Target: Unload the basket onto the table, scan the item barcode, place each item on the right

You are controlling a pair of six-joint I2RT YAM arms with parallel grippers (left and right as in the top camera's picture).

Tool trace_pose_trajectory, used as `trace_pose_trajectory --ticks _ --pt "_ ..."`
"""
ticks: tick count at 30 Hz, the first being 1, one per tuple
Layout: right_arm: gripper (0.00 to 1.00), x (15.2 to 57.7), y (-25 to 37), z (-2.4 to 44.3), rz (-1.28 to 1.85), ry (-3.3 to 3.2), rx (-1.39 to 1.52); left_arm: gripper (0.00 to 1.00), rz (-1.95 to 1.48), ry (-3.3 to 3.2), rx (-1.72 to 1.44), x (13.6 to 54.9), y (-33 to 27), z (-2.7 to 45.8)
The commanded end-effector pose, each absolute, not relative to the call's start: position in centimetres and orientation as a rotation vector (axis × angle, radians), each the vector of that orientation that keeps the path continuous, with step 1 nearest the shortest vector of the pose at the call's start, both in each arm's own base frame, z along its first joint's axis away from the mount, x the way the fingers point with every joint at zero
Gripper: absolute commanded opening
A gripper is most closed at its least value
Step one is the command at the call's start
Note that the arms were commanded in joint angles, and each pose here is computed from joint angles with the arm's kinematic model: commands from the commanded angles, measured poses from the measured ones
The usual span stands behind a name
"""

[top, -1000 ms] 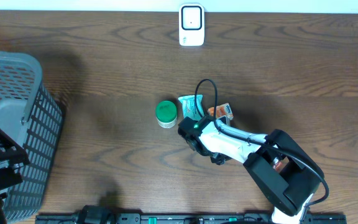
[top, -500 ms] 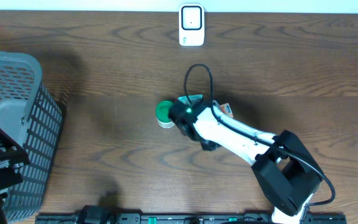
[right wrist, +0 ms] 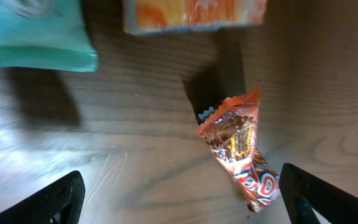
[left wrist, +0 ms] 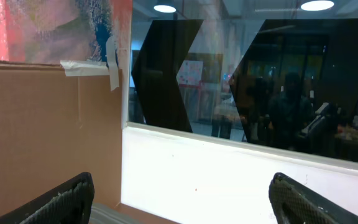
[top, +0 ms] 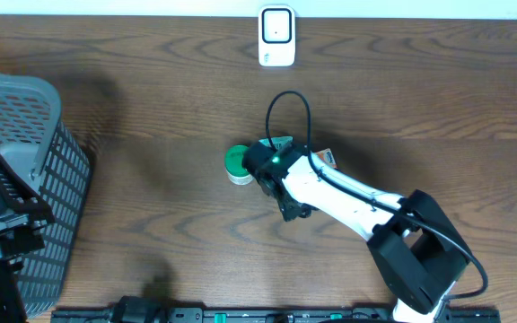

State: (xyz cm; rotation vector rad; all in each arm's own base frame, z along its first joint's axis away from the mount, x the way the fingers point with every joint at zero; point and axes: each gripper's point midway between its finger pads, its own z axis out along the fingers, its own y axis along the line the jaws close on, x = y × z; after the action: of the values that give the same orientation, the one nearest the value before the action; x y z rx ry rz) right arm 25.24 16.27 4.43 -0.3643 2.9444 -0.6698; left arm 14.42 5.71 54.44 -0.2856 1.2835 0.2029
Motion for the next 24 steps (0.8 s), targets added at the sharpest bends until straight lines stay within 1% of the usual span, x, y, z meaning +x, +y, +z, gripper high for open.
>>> trace_pose_trajectory --ticks 1,7,12,16,17,20,22,23,24 --pt "0.96 25.4 14.1 3.2 -0.794 2.886 -0.253 0.90 0.200 1.267 -0.302 14.0 5.9 54.6" --pt "0.97 25.7 13.2 1.9 -0.813 2.862 -0.209 0.90 0.200 1.266 -0.302 13.9 5.9 54.7" --pt "0.94 26.1 11.5 1.0 -0.879 2.864 -0.104 0.90 0.200 1.266 -0.302 13.9 5.9 54.7" --pt "0.86 26.1 10.3 -0.1 -0.938 2.890 -0.067 0.90 0.199 1.262 -0.303 13.7 6.0 54.7" --pt "0.81 26.1 10.0 -0.5 -0.952 2.897 -0.063 0.90 0.199 1.262 -0.303 13.7 6.0 54.7" --pt "0.35 25.8 9.6 -1.1 -0.982 2.916 -0.061 0.90 0.199 1.262 -0.303 13.7 6.0 54.7" --pt "0.08 25.7 9.6 -1.2 -0.980 2.925 -0.062 0.90 0.199 1.262 -0.303 13.7 6.0 54.7" --pt "0.01 25.7 9.6 -1.2 -0.980 2.925 -0.063 0.90 0.199 1.262 -0.303 13.7 6.0 54.7" --pt "0.01 25.6 9.6 -1.2 -0.982 2.925 -0.064 0.90 0.199 1.262 -0.303 13.7 6.0 54.7"
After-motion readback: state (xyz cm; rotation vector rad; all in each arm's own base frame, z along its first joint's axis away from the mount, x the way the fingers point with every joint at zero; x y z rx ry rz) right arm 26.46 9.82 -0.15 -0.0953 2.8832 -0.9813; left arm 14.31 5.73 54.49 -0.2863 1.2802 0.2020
